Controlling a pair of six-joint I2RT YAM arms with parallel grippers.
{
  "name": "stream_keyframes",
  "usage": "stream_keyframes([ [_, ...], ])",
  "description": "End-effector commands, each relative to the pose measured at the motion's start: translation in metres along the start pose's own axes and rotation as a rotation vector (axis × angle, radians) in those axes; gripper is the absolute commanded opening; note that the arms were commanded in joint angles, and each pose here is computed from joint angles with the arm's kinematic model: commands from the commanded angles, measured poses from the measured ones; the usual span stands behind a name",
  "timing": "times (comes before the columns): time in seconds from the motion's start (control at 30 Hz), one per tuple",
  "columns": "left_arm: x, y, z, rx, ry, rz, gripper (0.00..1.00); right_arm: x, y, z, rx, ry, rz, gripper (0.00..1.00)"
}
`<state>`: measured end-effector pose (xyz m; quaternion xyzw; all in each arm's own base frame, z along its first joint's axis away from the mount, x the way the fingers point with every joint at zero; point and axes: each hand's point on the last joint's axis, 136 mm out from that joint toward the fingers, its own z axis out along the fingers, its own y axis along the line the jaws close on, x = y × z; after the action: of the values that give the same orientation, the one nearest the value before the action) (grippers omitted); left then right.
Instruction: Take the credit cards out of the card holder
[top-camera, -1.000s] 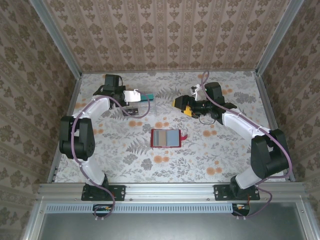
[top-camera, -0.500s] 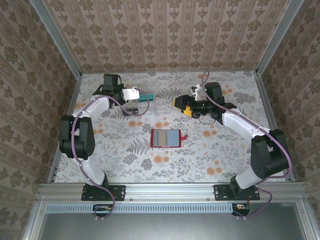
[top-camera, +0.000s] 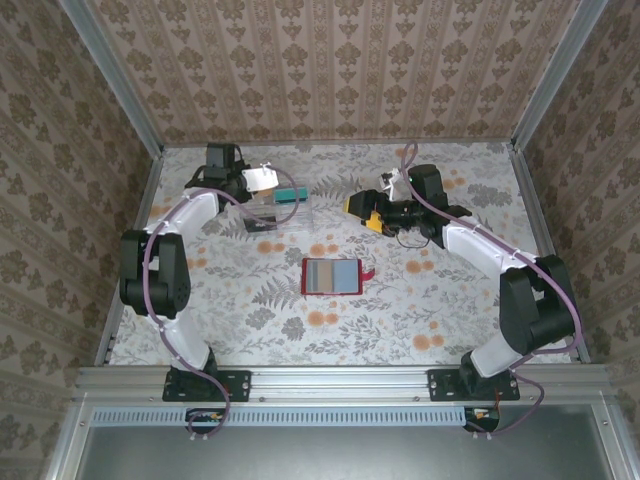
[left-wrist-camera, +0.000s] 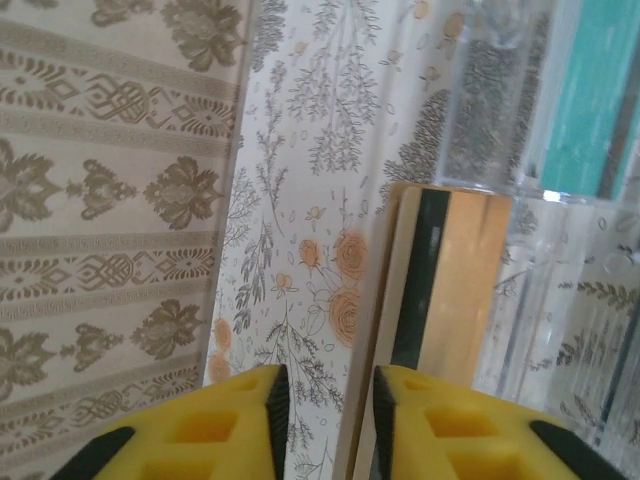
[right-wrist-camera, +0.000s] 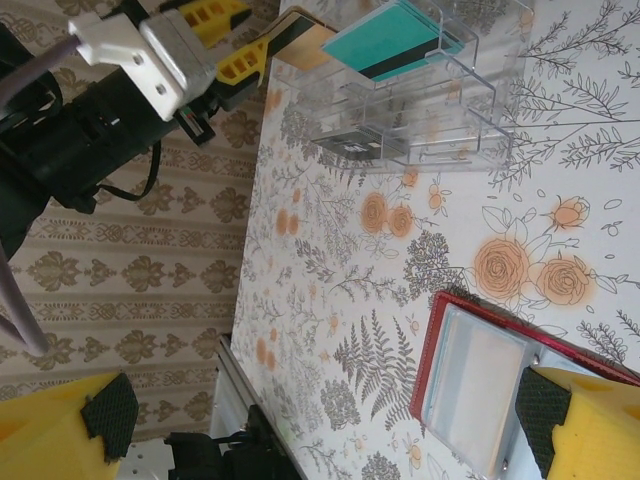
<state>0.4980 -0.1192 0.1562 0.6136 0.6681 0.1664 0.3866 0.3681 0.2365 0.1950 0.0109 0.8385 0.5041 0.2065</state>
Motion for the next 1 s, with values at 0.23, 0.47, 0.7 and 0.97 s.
stream_keyframes([
  [0.23, -0.024, 0.043, -0.062, -0.141, -0.102, -0.208, 0.55, 0.005, 0.004, -0.003, 0.011, 0.011, -0.022, 1.00],
  [0.47, -0.028, 0.065, -0.120, -0.268, -0.159, -0.516, 1.00, 0.019, 0.003, 0.001, 0.070, 0.033, -0.069, 1.00],
  [0.7, 0.001, 0.061, -0.156, -0.229, -0.045, -1.093, 1.00, 0.037, -0.001, 0.009, 0.151, 0.049, -0.116, 1.00],
  [0.97, -0.002, -0.008, -0.161, -0.024, -0.129, -1.376, 1.00, 0.066, -0.017, 0.021, 0.281, 0.082, -0.173, 1.00],
])
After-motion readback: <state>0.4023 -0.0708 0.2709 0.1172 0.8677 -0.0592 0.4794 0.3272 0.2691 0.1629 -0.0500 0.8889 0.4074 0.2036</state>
